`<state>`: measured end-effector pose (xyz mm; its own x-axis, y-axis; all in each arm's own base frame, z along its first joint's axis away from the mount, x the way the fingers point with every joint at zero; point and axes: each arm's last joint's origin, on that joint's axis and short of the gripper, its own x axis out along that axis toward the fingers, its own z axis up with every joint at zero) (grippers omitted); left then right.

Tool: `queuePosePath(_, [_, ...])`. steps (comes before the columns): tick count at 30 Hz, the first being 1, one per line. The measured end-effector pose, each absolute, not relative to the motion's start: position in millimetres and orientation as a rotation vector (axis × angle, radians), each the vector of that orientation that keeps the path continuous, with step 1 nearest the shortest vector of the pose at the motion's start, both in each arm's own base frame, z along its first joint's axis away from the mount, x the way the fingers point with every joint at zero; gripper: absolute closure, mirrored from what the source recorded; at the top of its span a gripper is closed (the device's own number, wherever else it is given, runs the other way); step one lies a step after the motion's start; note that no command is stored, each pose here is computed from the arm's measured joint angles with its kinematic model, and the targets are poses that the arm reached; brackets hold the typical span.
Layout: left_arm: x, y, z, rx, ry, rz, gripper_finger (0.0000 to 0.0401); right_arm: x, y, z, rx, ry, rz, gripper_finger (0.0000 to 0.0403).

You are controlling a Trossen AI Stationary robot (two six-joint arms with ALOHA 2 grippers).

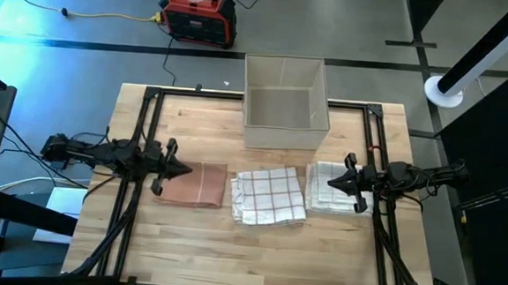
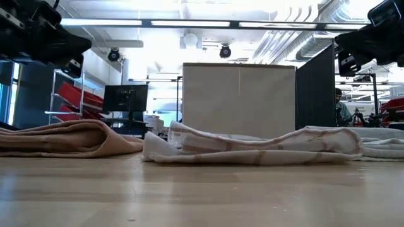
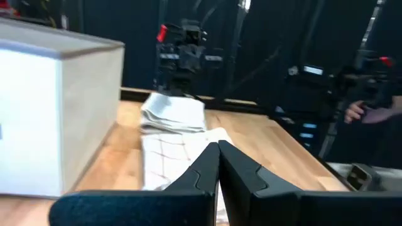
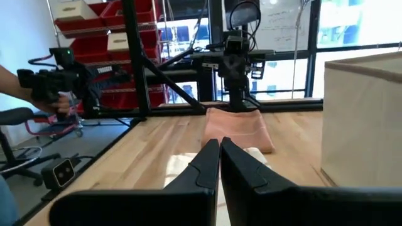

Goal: Fold towel
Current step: Return to Home Position

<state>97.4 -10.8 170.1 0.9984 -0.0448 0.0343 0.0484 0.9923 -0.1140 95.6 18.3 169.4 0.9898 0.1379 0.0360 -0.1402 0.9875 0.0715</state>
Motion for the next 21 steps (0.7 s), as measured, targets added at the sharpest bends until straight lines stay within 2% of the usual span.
queuePosePath(21, [97.6, -10.8, 168.0, -0.182, -0.005, -0.047, 0.0401, 95.7, 18.3, 168.7, 0.117, -0.021, 0.141, 0.0402])
